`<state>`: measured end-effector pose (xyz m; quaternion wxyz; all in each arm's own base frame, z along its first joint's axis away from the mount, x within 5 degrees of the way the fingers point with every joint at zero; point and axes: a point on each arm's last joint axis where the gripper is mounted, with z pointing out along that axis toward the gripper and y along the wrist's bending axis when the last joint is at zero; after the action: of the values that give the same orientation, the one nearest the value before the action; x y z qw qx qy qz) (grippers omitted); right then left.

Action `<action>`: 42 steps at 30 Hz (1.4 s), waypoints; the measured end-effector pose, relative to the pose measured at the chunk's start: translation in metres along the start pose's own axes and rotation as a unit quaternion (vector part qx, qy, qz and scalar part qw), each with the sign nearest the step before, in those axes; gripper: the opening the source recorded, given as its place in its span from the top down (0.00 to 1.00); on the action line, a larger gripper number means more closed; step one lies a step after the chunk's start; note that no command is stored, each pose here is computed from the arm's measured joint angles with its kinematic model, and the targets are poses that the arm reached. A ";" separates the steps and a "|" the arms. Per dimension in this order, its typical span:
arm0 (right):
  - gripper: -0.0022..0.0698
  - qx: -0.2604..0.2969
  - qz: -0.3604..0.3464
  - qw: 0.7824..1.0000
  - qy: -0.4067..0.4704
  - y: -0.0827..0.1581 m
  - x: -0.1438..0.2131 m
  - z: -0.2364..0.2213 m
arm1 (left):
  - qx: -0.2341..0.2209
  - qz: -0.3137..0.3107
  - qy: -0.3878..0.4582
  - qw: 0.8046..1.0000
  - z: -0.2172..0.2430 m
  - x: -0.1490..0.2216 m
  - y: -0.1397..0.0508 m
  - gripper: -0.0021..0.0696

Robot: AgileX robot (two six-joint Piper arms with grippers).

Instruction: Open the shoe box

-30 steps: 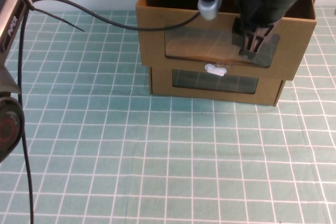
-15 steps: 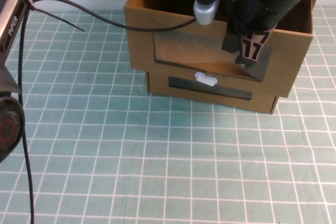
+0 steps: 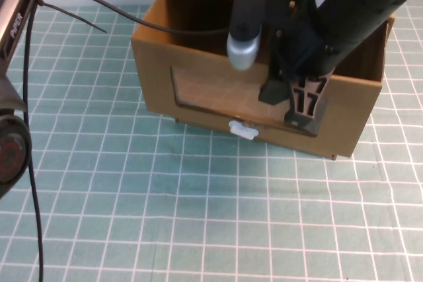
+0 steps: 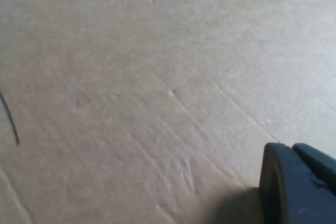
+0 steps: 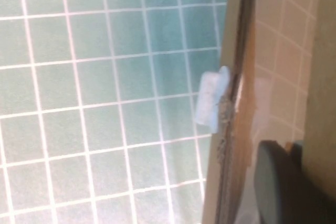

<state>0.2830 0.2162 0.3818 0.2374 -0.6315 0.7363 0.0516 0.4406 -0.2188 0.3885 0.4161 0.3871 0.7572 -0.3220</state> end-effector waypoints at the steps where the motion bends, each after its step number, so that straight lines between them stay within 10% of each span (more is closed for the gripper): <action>1: 0.95 -0.002 0.000 1.000 0.001 0.002 0.000 0.002 | 0.000 0.000 0.000 1.000 0.000 0.000 0.000 0.98; 33: 0.95 -0.041 -0.007 0.999 -0.028 0.048 -0.006 -0.015 | -0.001 -0.010 -0.009 1.000 0.007 0.003 0.005 0.98; 38: 0.75 -0.040 -0.003 0.999 -0.018 0.046 -0.006 -0.009 | 0.000 -0.009 -0.008 1.000 0.006 0.002 0.004 0.98; 42: 0.41 -0.037 -0.004 0.999 -0.019 0.046 -0.007 -0.009 | -0.007 0.002 0.000 1.000 0.001 0.000 0.002 0.98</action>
<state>0.2376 0.2278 0.3823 0.2286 -0.6415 0.7267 0.0900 0.4421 -0.2184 0.3875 0.4195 0.3858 0.7587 -0.3156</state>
